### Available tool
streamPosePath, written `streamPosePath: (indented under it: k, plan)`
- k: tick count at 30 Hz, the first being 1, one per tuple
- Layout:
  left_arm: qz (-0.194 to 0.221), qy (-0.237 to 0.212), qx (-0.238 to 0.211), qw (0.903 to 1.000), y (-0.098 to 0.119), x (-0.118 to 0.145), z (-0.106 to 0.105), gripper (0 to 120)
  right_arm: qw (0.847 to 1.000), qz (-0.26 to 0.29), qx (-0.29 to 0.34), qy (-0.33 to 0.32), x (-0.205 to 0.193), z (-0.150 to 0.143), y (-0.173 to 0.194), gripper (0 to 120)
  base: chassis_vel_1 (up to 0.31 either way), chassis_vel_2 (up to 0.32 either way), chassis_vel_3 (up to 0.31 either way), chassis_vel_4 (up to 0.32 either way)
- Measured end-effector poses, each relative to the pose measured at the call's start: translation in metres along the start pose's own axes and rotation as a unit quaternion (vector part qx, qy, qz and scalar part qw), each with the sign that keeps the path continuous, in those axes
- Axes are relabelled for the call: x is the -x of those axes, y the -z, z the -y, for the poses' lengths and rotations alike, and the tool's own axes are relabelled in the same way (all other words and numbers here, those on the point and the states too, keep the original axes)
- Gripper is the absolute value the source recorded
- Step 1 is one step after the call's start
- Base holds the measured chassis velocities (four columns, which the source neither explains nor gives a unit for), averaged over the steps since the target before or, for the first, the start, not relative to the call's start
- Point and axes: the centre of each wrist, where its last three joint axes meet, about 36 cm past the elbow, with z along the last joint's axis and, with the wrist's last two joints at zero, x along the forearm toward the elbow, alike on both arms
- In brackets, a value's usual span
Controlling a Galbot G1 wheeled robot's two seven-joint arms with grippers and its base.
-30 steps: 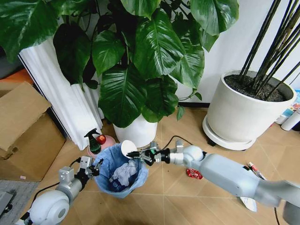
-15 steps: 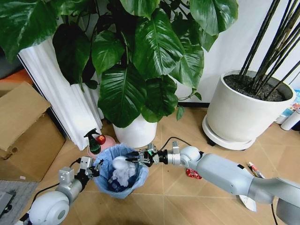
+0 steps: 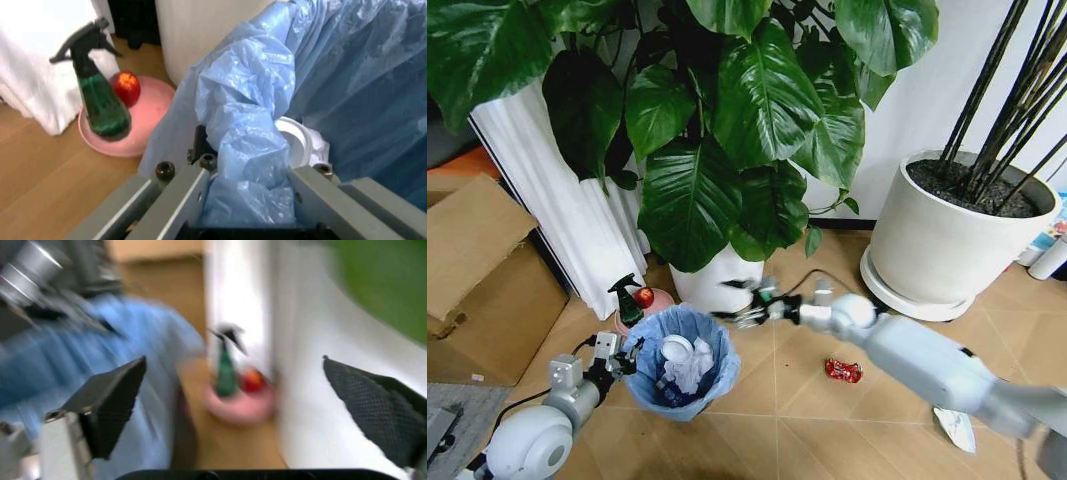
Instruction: Pick up the trash bin and place the garbage on the floor into it.
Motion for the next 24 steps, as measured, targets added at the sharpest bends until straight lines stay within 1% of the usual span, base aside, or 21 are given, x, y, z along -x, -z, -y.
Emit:
streamPosePath:
  k: [1, 2, 3, 4, 6, 9, 10, 14, 15, 18, 19, 22, 24]
  plan:
    - [0.001, 0.0, -0.001, 1.0, 0.001, 0.0, 0.0, 1, 1.0, -0.007, 0.002, -0.013, -0.009, 0.0, -0.005, 98, 0.0, 0.0, 0.0, 0.0]
    - [0.001, 0.0, -0.001, 1.0, 0.001, 0.0, 0.0, 1, 1.0, -0.007, 0.002, -0.013, -0.009, 0.0, -0.005, 98, 0.0, 0.0, 0.0, 0.0]
    - [0.002, 0.001, -0.002, 1.0, 0.003, -0.001, 0.0, 1, 0.999, -0.025, 0.009, -0.041, -0.03, -0.002, -0.02, 100, 0.0, 0.0, 0.0, 0.0]
    - [0.002, 0.0, -0.002, 1.0, 0.003, -0.001, 0.0, 1, 0.998, -0.031, 0.012, -0.049, -0.037, -0.003, -0.025, 100, 0.0, 0.0, 0.0, 0.0]
    - [0.003, 0.0, -0.002, 1.0, 0.004, -0.001, 0.0, 1, 0.998, -0.035, 0.014, -0.054, -0.041, -0.004, -0.029, 100, 0.0, 0.0, 0.0, 0.0]
    - [0.003, -0.001, 0.0, 1.0, 0.006, -0.002, -0.001, 1, 0.995, -0.062, 0.024, -0.081, -0.066, -0.007, -0.053, 100, 0.0, 0.0, 0.0, 0.0]
    - [0.003, -0.001, 0.0, 1.0, 0.006, -0.002, -0.001, 1, 0.995, -0.062, 0.024, -0.081, -0.066, -0.007, -0.053, 100, 0.0, 0.0, 0.0, 0.0]
    - [0.001, -0.003, 0.003, 1.0, 0.008, -0.003, -0.002, 1, 0.985, -0.121, 0.033, -0.122, -0.115, -0.005, -0.098, 100, 0.0, 0.0, 0.0, 0.0]
    - [0.001, -0.003, 0.003, 1.0, 0.008, -0.003, -0.002, 1, 0.985, -0.121, 0.033, -0.122, -0.115, -0.005, -0.098, 100, 0.0, 0.0, 0.0, 0.0]
    - [-0.001, -0.004, 0.002, 1.0, 0.007, -0.003, -0.002, 1, 0.976, -0.153, 0.044, -0.148, -0.141, -0.001, -0.127, 100, 0.0, 0.0, 0.0, 0.0]
    - [-0.001, -0.004, 0.002, 1.0, 0.007, -0.003, -0.002, 1, 0.976, -0.153, 0.044, -0.148, -0.141, -0.001, -0.127, 100, 0.0, 0.0, 0.0, 0.0]
    - [0.001, -0.003, 0.002, 1.0, 0.008, -0.001, -0.003, 1, 0.968, -0.172, 0.068, -0.171, -0.157, -0.001, -0.151, 100, 0.0, 0.0, 0.0, 0.0]
    - [0.002, -0.003, 0.002, 1.0, 0.009, -0.001, -0.003, 1, 0.965, -0.178, 0.075, -0.178, -0.163, -0.002, -0.157, 100, 0.0, 0.0, 0.0, 0.0]
